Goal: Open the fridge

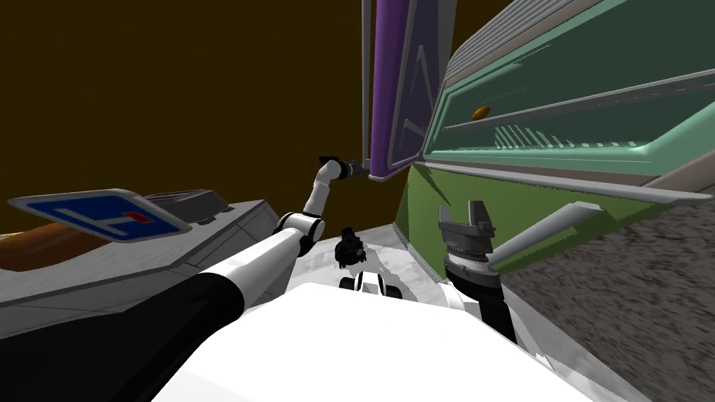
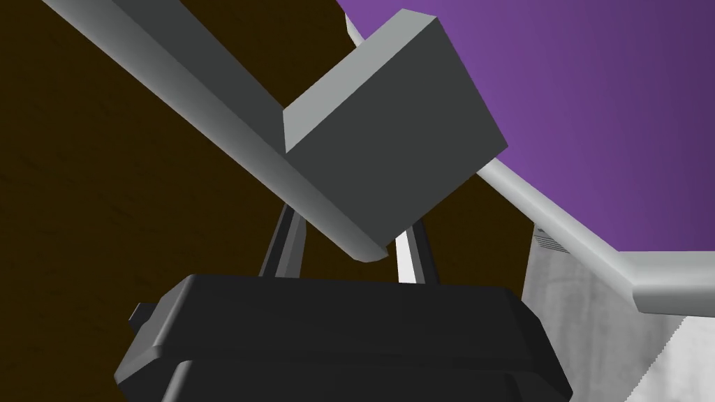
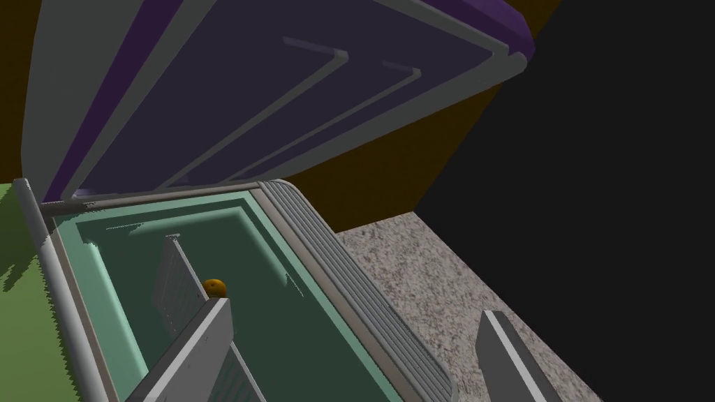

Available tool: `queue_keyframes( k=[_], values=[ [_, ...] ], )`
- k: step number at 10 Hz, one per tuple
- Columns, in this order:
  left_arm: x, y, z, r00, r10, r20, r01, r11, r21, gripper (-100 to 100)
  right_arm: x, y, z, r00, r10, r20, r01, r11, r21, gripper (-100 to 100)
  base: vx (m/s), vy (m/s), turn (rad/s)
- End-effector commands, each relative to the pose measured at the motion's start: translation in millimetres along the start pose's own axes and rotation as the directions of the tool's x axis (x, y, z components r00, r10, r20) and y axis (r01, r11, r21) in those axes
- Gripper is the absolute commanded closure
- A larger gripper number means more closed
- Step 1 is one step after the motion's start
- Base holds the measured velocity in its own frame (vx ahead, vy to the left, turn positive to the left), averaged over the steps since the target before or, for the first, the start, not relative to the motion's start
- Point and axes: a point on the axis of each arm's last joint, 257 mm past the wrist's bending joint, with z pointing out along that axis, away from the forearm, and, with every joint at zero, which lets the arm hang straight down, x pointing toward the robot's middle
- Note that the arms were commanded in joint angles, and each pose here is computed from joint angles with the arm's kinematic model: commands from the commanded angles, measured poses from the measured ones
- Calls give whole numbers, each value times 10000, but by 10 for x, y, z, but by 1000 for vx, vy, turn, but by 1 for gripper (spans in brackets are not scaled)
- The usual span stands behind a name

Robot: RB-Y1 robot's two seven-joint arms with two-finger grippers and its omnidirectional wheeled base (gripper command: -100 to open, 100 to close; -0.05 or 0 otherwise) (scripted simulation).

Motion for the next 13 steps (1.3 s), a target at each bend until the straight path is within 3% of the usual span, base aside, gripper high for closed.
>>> queue_keyframes(
  k=[1,2,4,5,8,9,13],
  values=[
    [222,-78,31,9991,-220,-365,232,9992,338,100,0,0,0,10000,2,3,-2,10000,0,0,17,24,53],
    [153,-112,115,9999,-53,88,49,9987,509,100,1,1,0,10000,5,5,-5,10000,-2,0,54,249,-207],
    [211,-110,159,9995,-307,-41,309,9975,630,100,0,0,0,10000,0,0,0,10000,0,0,51,267,-284],
    [85,-146,237,9987,-51,506,11,9969,790,100,0,0,0,10000,2,2,-2,10000,0,0,45,320,-318],
    [199,-159,266,9992,-339,231,315,9948,973,100,0,0,-1,10000,2,3,-2,10000,0,0,24,203,-153],
    [195,-188,203,9977,-529,424,496,9959,750,-100,0,1,0,10000,4,5,-4,10000,-1,0,21,28,139],
    [463,-340,86,9974,-697,204,681,9953,685,-100,0,1,0,10000,4,5,-4,10000,-1,0,31,25,66]
  ],
)
